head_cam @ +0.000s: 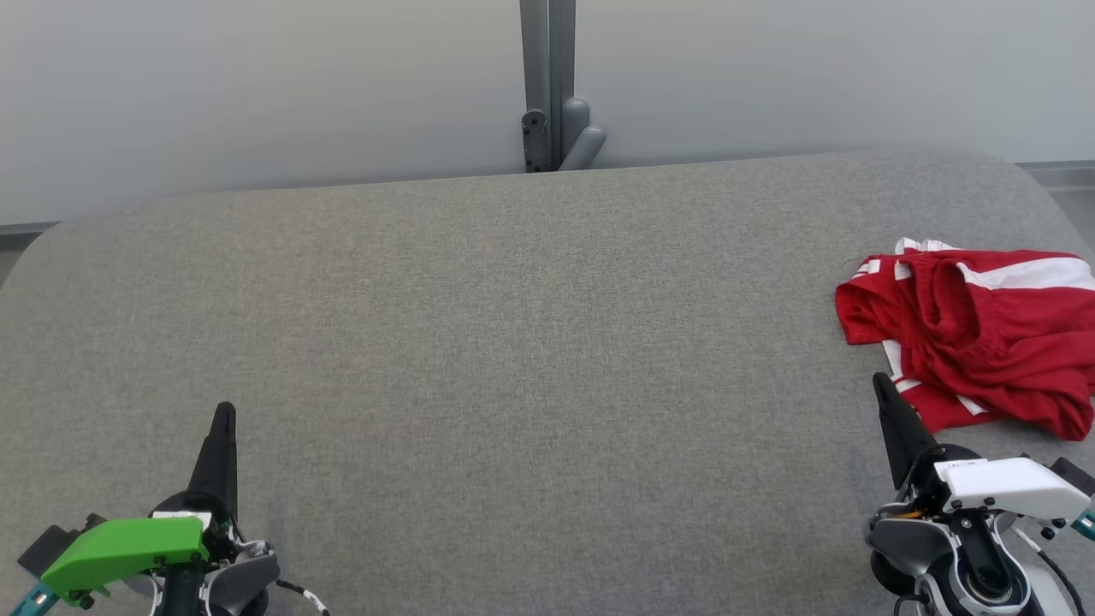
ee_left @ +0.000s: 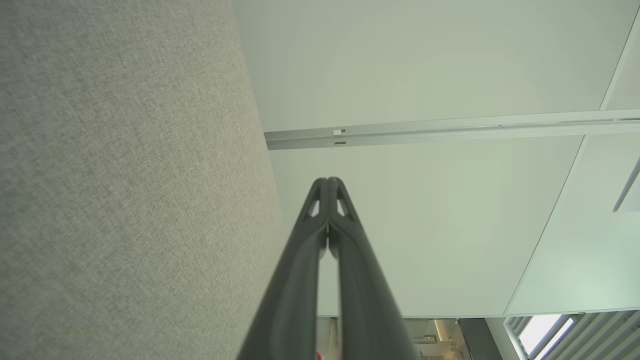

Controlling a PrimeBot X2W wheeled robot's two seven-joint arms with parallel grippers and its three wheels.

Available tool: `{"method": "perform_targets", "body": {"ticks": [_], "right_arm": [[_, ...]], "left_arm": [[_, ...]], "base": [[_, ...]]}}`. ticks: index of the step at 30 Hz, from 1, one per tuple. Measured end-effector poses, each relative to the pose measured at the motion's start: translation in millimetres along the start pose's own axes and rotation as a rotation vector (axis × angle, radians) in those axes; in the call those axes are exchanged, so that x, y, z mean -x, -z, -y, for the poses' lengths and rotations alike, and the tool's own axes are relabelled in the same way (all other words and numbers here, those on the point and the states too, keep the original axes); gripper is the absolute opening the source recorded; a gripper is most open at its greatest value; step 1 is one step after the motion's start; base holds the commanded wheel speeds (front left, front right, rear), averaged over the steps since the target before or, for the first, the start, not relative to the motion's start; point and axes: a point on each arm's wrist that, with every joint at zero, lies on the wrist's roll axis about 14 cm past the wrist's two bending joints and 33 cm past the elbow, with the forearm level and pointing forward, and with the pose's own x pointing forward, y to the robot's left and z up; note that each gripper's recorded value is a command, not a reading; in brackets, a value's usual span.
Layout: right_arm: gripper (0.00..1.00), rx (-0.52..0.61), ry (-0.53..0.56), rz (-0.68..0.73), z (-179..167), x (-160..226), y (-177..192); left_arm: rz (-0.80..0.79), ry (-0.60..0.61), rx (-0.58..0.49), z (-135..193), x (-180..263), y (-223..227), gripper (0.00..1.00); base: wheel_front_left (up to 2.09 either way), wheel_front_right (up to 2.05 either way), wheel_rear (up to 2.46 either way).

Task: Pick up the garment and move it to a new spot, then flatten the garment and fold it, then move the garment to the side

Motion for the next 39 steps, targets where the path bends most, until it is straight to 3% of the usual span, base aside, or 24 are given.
{"method": "perform_targets", "body": {"ticks": [7,39], "right_arm": [[0.00,-0.045,-0.013,0.001,-3.3,-0.2,-1.1],[0.00,-0.045,-0.013,0.001,-3.5,-0.2,-1.2]], "left_arm": [[0.000,0.021,0.043,5.1,-0.5,-1.1,0.00],[0.000,0.024,0.043,6.2,-1.0,-1.1,0.00]], "base": [[0.00,0.00,0.00],[0.00,0.00,0.00]]}}
